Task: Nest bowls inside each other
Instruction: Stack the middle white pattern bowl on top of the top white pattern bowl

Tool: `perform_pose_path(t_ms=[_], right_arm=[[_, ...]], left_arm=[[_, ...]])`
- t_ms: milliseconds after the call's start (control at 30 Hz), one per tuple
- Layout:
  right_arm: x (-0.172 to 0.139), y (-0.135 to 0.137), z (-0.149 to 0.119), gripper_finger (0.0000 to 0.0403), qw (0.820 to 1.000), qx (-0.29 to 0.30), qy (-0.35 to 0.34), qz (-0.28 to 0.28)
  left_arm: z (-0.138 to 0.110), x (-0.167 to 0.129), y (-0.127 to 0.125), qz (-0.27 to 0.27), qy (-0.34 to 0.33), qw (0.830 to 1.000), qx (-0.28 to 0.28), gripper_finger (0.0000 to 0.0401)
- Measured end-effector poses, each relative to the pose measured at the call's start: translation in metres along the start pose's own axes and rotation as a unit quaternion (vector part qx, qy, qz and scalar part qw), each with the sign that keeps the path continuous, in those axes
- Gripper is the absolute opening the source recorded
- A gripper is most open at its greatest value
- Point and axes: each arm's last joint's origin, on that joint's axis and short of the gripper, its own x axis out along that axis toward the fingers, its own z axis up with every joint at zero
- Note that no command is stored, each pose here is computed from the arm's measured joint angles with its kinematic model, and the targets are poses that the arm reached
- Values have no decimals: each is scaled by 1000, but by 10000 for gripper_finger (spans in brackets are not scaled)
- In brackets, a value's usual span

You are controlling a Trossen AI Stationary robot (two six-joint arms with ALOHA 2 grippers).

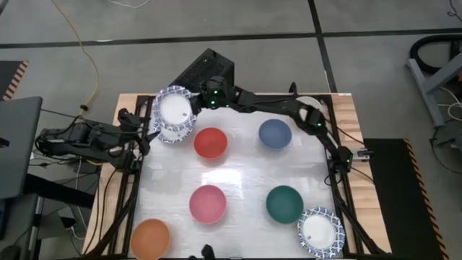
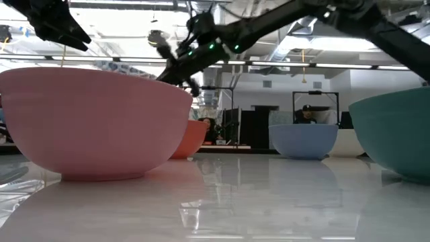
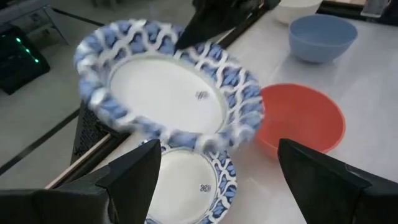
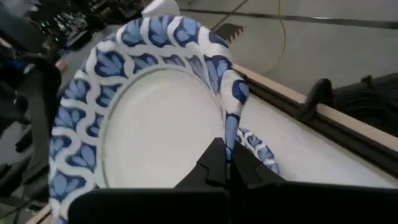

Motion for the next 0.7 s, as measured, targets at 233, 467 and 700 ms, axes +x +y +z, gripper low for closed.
perform_pose_path(t_ms=[233, 467, 700], right_arm=[[44, -18, -23, 8, 1000, 17, 26, -2], [58, -28, -35, 9, 998, 31, 57, -20], [57, -34, -39, 16, 996, 17, 88, -27]], left_arm=[[0, 0, 0, 1, 0, 1000, 1, 314], [-2, 1, 0, 4, 8, 1000, 7, 314], [-3, 1, 0, 3, 10, 1000, 5, 314]])
